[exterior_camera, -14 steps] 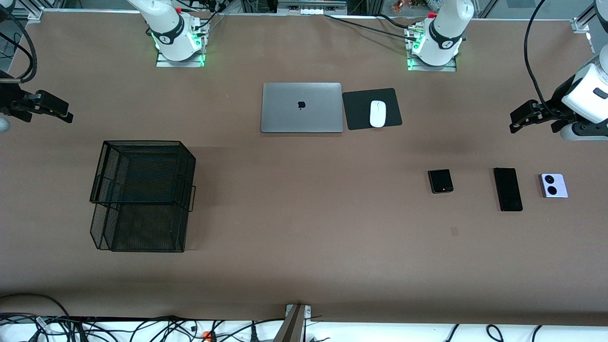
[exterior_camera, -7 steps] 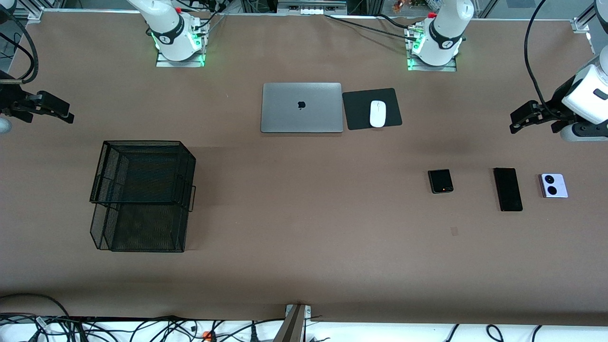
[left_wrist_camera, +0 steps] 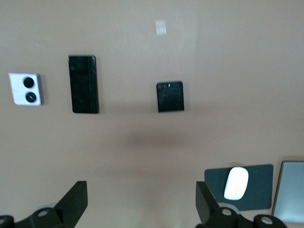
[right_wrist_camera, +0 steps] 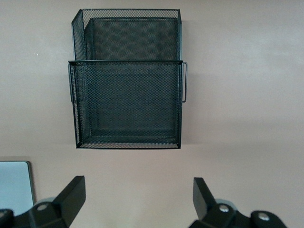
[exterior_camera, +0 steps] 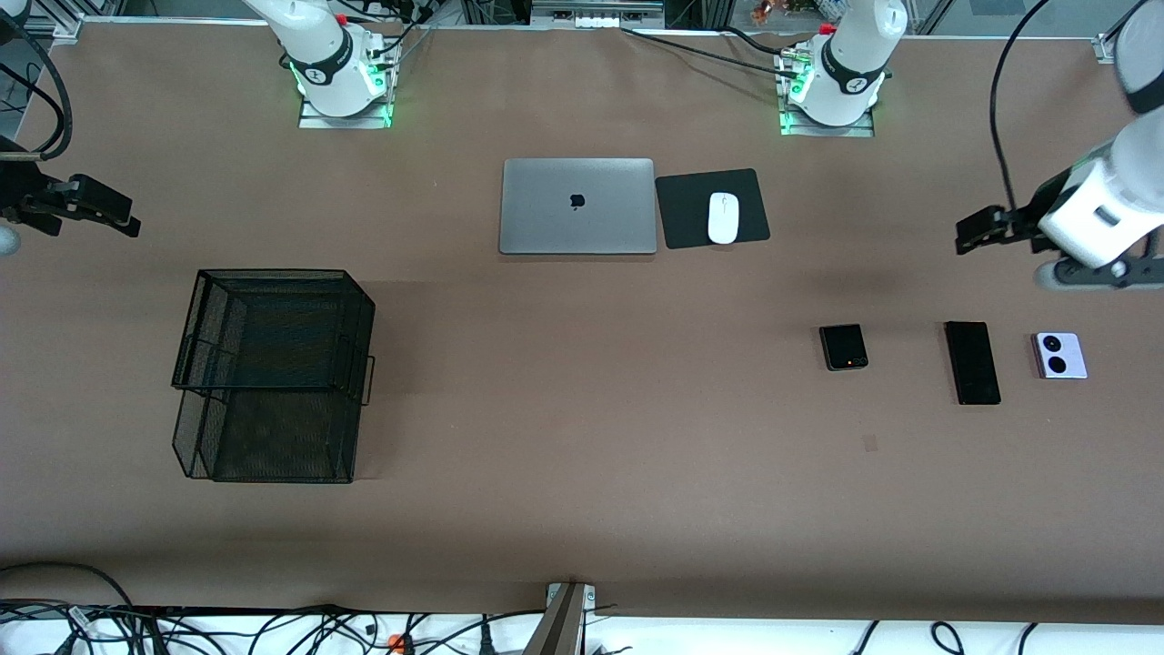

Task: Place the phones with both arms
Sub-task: 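Reach the left gripper down and grasp the small black flip phone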

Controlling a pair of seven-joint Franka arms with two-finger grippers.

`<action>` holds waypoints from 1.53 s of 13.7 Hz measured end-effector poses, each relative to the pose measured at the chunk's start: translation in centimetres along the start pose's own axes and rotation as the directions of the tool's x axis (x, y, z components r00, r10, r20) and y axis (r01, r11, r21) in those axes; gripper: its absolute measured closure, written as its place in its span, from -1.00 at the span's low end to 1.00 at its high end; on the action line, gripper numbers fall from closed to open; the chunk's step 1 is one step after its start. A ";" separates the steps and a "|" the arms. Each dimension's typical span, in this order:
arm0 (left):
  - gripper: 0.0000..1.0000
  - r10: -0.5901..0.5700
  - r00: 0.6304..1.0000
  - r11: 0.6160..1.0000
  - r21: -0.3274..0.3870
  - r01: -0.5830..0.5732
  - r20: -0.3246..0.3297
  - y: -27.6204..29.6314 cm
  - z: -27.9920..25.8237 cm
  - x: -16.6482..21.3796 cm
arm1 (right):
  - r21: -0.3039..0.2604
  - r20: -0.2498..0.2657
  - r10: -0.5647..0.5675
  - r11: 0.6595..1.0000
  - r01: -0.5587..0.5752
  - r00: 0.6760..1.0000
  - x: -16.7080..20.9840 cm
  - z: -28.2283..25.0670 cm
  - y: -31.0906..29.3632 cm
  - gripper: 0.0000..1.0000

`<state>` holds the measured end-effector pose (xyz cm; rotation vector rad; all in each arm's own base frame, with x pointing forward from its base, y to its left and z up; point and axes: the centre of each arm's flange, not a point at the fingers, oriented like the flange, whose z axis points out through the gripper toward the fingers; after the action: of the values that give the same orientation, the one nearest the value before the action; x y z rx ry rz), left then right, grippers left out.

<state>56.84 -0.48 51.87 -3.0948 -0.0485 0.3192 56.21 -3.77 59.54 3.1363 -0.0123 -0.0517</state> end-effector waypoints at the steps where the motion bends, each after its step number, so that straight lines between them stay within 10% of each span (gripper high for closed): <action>1: -1.00 0.002 0.999 1.000 0.002 -0.002 0.038 0.1 1.9 0.9 | -0.003 -0.003 0.000 1.000 0.000 1.000 0.0 -0.1 0.0 -1.00; 4: -1.00 0.004 0.994 1.000 0.005 -0.005 0.105 0.5 8.1 4.3 | -0.030 -0.005 -0.002 1.000 0.001 1.000 -0.1 -0.4 0.3 -1.00; 14: -1.00 -0.057 0.989 0.998 -0.030 0.053 -0.139 3.0 26.9 5.7 | -0.027 -0.007 0.000 1.000 0.000 1.000 0.0 -0.4 0.4 -1.00; 21: -1.00 -0.067 0.986 0.997 -0.045 0.061 -0.150 4.2 31.7 6.5 | -0.027 -0.006 0.001 1.000 -0.001 1.000 0.0 -0.3 0.4 -1.00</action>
<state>56.80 -3.64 19.39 -3.1378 -0.1516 0.0807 56.22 -4.19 59.83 3.1093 -0.0135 -0.0426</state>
